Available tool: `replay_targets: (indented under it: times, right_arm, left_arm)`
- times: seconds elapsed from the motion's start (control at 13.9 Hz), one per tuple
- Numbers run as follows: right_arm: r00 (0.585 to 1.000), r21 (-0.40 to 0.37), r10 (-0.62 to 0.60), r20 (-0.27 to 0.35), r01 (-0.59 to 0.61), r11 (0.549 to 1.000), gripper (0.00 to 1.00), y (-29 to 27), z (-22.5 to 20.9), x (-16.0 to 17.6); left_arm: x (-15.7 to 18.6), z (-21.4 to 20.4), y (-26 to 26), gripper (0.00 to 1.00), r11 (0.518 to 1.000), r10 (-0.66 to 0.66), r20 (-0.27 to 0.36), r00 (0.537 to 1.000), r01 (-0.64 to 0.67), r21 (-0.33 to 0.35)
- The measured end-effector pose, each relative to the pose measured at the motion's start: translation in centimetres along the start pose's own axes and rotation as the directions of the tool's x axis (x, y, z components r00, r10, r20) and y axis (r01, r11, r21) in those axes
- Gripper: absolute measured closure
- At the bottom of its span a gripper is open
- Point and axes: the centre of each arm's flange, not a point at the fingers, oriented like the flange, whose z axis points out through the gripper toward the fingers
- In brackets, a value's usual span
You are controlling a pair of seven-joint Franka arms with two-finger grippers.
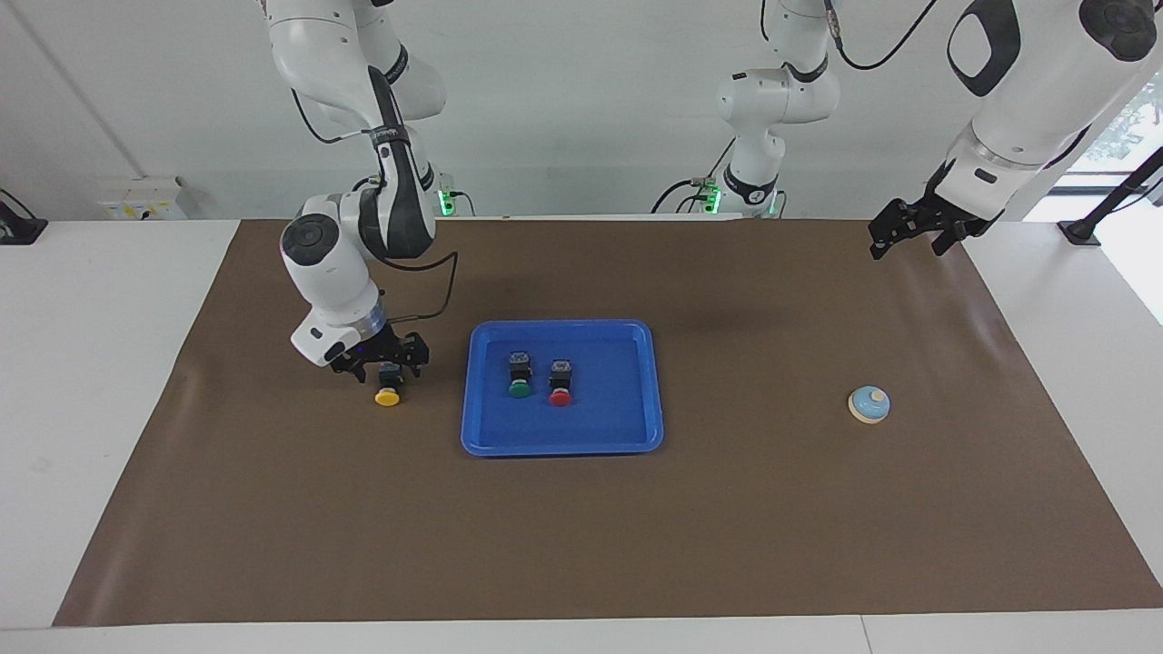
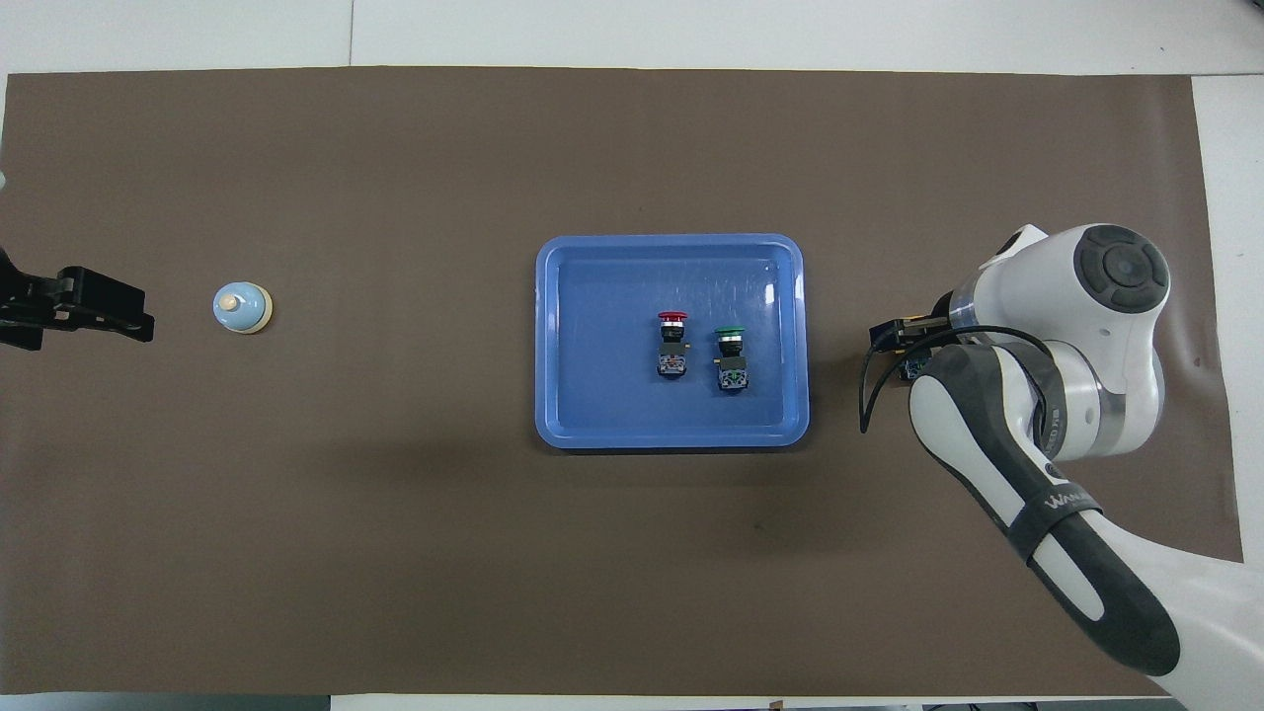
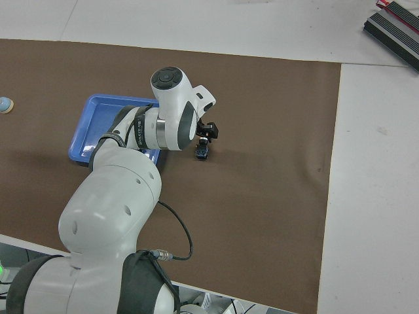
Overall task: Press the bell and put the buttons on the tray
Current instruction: 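Move the right gripper back and grasp the yellow button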
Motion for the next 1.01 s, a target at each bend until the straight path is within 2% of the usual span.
replay_targets:
  times: [0.14, 0.43, 0.5, 0.72, 0.79, 1.01]
  right_arm:
    - [1.000, 0.000, 0.001, -0.003, -0.001, 1.000, 0.00, 0.1, 0.7, -0.4]
    - [0.999, -0.001, -0.002, -0.045, 0.002, 1.000, 0.03, 0.0, 2.1, -1.2]
    - [0.999, -0.001, -0.001, -0.043, 0.001, 1.000, 0.09, 0.0, 2.3, -1.3]
    - [1.000, -0.002, -0.002, -0.030, 0.002, 1.000, 0.48, -0.1, 3.0, -1.8]
    - [1.000, -0.002, -0.003, -0.031, 0.003, 1.000, 0.58, -0.1, 3.0, -1.9]
    - [1.000, 0.001, 0.002, -0.027, -0.002, 1.000, 0.59, -0.7, 1.7, -1.1]
  left_arm:
    - [0.0, 0.0, 0.0, 0.00, 1.000, 0.000, 0.000, 1.000, 0.000, 0.000]
    - [0.0, 0.0, 0.0, 0.00, 1.000, 0.000, 0.000, 1.000, 0.000, 0.000]
    - [0.0, 0.0, 0.0, 0.00, 1.000, 0.000, 0.000, 1.000, 0.000, 0.000]
    - [0.0, 0.0, 0.0, 0.00, 1.000, 0.000, 0.000, 1.000, 0.000, 0.000]
    - [0.0, 0.0, 0.0, 0.00, 1.000, 0.000, 0.000, 1.000, 0.000, 0.000]
    - [0.0, 0.0, 0.0, 0.00, 1.000, 0.000, 0.000, 1.000, 0.000, 0.000]
